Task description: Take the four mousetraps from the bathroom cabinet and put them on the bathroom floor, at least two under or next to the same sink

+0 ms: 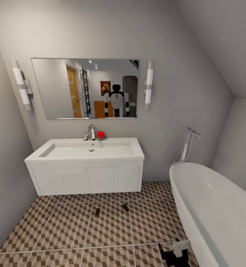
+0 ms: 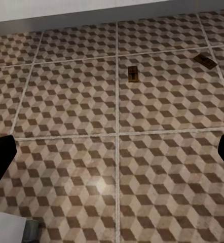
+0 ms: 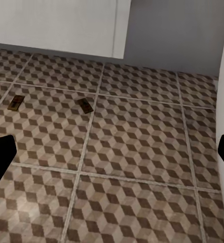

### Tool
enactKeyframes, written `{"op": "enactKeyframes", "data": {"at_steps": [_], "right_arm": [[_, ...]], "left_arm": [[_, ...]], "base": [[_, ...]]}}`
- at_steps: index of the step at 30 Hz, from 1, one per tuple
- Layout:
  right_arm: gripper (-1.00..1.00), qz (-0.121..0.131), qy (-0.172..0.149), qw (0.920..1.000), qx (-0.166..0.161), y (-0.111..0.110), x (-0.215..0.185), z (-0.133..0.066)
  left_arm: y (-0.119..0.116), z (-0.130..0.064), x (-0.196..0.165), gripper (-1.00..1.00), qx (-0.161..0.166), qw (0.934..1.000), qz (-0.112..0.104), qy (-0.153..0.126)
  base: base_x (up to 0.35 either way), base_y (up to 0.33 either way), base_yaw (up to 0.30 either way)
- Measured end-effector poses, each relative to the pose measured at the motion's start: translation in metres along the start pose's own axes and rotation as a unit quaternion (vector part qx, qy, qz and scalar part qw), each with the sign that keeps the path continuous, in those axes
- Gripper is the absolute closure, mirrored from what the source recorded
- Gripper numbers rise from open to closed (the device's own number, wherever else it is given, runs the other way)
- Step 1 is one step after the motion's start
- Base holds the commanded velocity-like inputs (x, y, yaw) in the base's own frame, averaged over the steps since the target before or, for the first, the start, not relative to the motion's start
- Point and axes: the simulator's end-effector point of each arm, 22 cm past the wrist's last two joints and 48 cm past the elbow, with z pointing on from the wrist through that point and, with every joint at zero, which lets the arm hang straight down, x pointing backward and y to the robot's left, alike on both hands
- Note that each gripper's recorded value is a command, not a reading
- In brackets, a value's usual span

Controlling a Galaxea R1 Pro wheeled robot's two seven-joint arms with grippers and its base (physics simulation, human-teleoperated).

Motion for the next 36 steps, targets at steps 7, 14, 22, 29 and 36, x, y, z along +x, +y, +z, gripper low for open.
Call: {"op": "enactKeyframes", "data": {"at_steps": [7, 14, 22, 29, 36], "right_arm": [[-1.0, 0.0, -0.003, 1.0, 0.0, -0.001, -0.011, -0.005], [-1.0, 0.0, -0.003, 1.0, 0.0, -0.001, -0.017, -0.01], [-1.0, 0.0, 0.001, 1.0, 0.0, -0.001, -0.02, -0.015], [-1.0, 0.0, 0.005, 1.0, -0.001, -0.001, -0.023, -0.02], [-1.0, 0.001, 0.008, 1.0, -0.001, 0.0, -0.024, -0.025]], "left_arm": [[0.001, -0.006, -0.009, -1.0, 0.0, 1.0, 0.0, -0.003], [0.002, -0.011, -0.015, -1.0, 0.0, 1.0, 0.0, -0.002], [0.004, -0.018, -0.018, -1.0, 0.0, 1.0, 0.0, 0.001], [0.004, -0.024, -0.02, -1.0, 0.0, 1.0, 0.0, 0.005], [0.005, -0.03, -0.021, -1.0, 0.001, 1.0, 0.001, 0.009]], "base": [[0.0, 0.0, -0.026], [0.0, 0.0, -0.023], [0.0, 0.0, -0.074], [0.0, 0.0, -0.094], [0.0, 0.0, -0.1]]}}
